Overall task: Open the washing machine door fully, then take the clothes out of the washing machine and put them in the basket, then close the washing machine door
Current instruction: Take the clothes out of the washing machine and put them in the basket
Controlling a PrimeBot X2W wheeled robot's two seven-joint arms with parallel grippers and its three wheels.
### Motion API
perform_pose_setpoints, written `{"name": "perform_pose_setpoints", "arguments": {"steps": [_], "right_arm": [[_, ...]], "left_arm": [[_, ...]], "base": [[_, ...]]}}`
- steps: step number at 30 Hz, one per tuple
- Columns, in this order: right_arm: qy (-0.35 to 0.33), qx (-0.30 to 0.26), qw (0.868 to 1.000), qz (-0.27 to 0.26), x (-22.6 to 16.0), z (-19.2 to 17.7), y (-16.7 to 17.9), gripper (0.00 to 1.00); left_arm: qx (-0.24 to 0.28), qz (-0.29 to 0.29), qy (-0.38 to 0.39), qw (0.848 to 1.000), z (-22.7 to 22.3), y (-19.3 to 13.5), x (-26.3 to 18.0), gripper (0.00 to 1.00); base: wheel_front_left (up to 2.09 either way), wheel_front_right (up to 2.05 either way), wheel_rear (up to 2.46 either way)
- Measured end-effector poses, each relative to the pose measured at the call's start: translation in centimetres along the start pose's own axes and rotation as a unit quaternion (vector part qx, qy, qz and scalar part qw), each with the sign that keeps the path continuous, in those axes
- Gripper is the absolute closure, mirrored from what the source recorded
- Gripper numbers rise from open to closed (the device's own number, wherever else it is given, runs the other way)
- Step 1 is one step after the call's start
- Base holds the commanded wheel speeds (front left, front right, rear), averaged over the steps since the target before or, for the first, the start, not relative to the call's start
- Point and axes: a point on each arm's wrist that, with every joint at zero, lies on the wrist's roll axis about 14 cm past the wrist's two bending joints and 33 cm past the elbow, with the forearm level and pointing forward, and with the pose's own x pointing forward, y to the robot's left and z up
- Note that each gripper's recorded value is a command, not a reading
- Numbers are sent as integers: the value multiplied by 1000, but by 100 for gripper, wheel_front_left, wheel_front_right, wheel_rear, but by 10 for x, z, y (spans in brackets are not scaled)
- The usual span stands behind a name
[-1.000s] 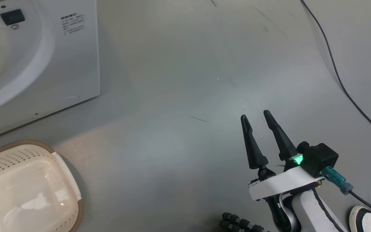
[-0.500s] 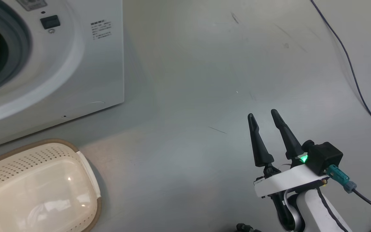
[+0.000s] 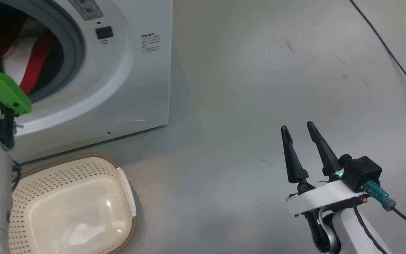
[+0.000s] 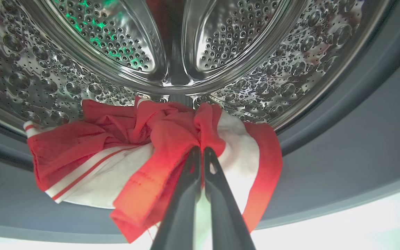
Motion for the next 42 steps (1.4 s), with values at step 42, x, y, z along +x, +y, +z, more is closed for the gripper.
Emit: {"name": "perform_pose_setpoints", "arguments": {"steps": [42], "right_arm": [[-19, 20, 993, 112, -16, 9, 62, 0]], "left_arm": [[32, -20, -293, 955, 104, -16, -174, 100]], "base": [[0, 0, 0]]}}
